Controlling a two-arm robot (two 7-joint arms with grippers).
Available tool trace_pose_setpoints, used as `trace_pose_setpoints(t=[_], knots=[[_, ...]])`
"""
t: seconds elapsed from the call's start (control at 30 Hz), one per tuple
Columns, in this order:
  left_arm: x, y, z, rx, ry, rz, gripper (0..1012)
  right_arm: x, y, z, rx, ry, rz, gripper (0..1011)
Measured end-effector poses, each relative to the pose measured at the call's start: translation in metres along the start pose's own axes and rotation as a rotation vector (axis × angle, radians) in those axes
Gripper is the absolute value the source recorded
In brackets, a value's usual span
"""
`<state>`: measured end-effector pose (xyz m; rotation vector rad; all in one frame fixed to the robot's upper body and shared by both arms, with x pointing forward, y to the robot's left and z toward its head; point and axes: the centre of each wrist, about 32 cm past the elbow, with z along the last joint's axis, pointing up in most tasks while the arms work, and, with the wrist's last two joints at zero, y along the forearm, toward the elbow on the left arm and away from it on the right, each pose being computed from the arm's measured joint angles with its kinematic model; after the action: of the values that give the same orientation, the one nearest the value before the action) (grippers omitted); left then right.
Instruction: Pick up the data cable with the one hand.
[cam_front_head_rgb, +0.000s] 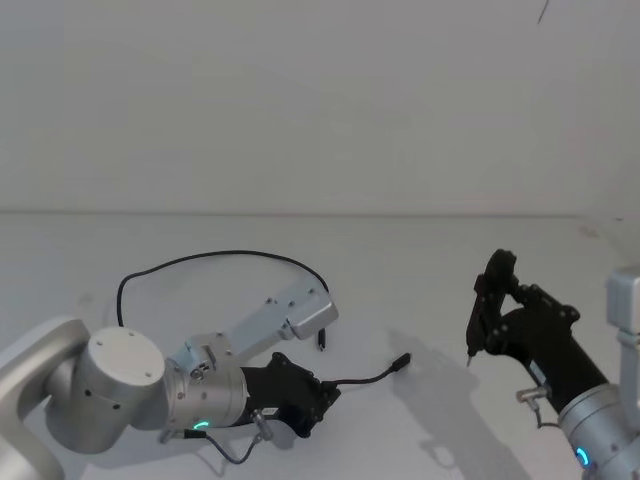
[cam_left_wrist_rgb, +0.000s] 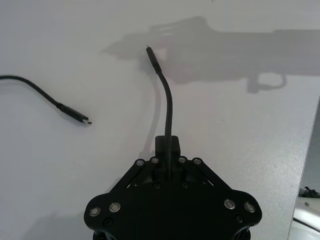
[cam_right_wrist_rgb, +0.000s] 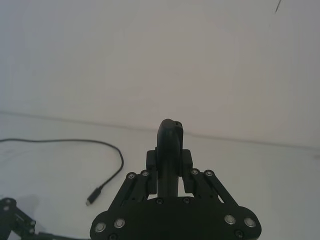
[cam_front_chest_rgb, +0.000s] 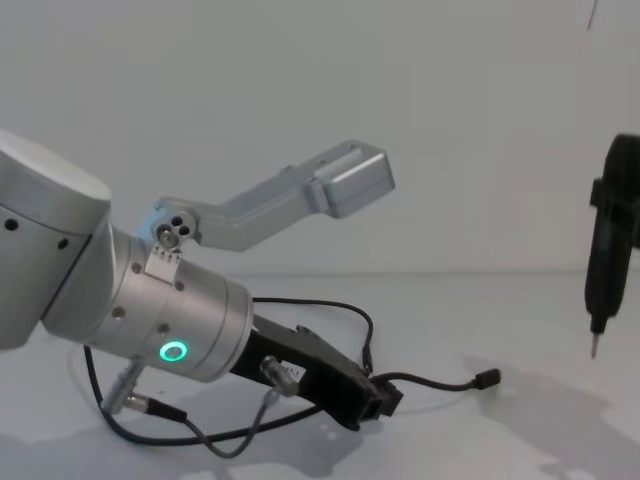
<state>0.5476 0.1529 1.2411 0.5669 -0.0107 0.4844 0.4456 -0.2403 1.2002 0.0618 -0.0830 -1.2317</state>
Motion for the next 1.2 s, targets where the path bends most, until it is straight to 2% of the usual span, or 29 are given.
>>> trace_pose_setpoints(t=[0.07,0.1,0.2,0.3,0.53,0.77,1.2], knots=[[0.0000,0.0026,-0.0001,-0.014,-0.031,-0.001,36,0.001,0.001,0.004,0.011,0.009,0.002,279],[0.0000,0.0026,-0.0001,-0.014,-0.031,-0.001,36,0.002,0.001,0.006,0.013,0.013,0.004,279],[0.0005,0.0065,-0.0004,-0.028,-0.064,0.000,36,0.004,0.002,0.011,0.027,0.028,0.009,279],[0.0013,0.0132,-0.0006,-0.049,-0.104,0.002,36,0.007,0.004,0.017,0.040,0.046,0.016,279],[0.0034,0.0255,-0.0002,-0.086,-0.148,0.008,36,0.011,0.007,0.025,0.053,0.082,0.033,279],[0.0044,0.0334,-0.0001,-0.107,-0.176,0.012,36,0.015,0.013,0.027,0.055,0.111,0.042,279],[0.0050,0.0394,0.0002,-0.124,-0.198,0.014,36,0.017,0.026,0.026,0.064,0.155,0.067,279]])
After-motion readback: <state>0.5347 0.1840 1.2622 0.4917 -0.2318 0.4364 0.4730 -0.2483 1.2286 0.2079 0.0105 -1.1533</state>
